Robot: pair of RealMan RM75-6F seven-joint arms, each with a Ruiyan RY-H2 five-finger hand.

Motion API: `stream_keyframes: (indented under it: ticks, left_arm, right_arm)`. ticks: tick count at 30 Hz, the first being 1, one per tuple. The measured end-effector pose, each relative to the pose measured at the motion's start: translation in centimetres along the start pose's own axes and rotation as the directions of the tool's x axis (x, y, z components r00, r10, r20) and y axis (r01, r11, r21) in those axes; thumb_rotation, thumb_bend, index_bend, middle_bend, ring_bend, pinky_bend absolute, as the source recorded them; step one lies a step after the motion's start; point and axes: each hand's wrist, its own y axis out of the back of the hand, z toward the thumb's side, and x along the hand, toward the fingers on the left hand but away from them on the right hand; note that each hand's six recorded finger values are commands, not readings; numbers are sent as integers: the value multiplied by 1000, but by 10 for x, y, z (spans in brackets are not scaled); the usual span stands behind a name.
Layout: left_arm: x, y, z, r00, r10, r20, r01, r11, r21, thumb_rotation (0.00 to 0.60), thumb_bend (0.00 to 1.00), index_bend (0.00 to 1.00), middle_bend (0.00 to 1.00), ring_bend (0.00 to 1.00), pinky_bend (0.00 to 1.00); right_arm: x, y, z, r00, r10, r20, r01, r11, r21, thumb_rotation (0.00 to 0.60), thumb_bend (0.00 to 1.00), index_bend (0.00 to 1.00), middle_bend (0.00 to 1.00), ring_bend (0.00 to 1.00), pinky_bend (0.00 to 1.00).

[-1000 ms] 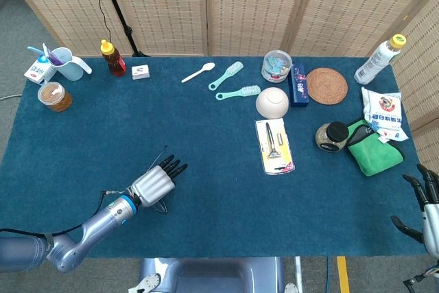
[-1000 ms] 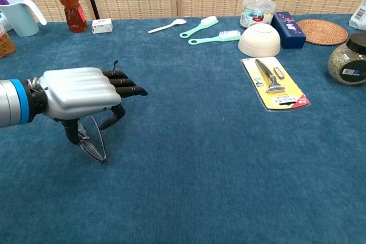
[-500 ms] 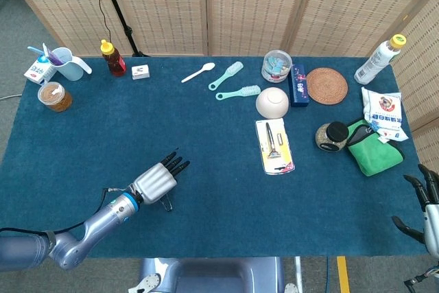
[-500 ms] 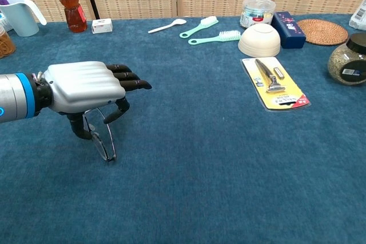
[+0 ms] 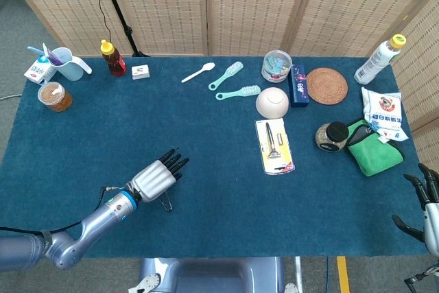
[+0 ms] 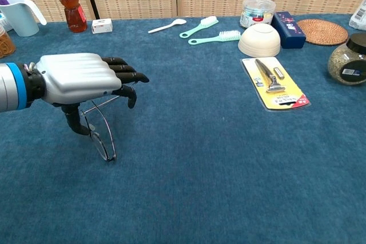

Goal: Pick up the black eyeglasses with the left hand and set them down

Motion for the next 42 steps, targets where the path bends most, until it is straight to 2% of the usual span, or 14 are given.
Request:
stream_keyframes:
  ticks: [7, 12, 18, 23, 33, 42]
  left_arm:
    - [-16, 4, -8, 1000, -23, 3, 23, 1000, -18, 600, 79, 292, 0, 0, 0]
    - [-24, -5, -2, 998, -58, 31, 58, 998, 1, 600, 78, 292, 0, 0, 0]
    - [-18, -15, 8, 998, -54, 35, 53, 998, 22, 600, 79, 296, 0, 0, 0]
    - [-9, -18, 10, 999, -37, 16, 36, 999, 26, 600, 78, 335, 0, 0, 0]
    - [3, -26, 11, 998, -55, 1, 55, 998, 30, 600, 104, 453, 0, 0, 0]
    - [6, -28, 8, 998, -61, -8, 62, 998, 30, 600, 133, 508, 0, 0, 0]
  right_arm:
    - [0, -1, 1, 1000, 2, -1, -2, 1000, -1, 600, 42, 203, 74, 101, 234]
    - [0, -2, 1, 1000, 4, -2, -4, 1000, -3, 600, 42, 203, 74, 101, 234]
    - [2, 0, 0, 1000, -1, 2, 1, 1000, -1, 600, 42, 203, 74, 101, 234]
    - [5, 3, -2, 1000, -6, 11, 6, 1000, 2, 600, 42, 203, 74, 102, 234]
    - [10, 6, -5, 1000, -14, 23, 14, 1000, 3, 600, 41, 210, 76, 101, 234]
    - [9, 5, -5, 1000, -14, 21, 14, 1000, 0, 600, 42, 215, 80, 101, 234]
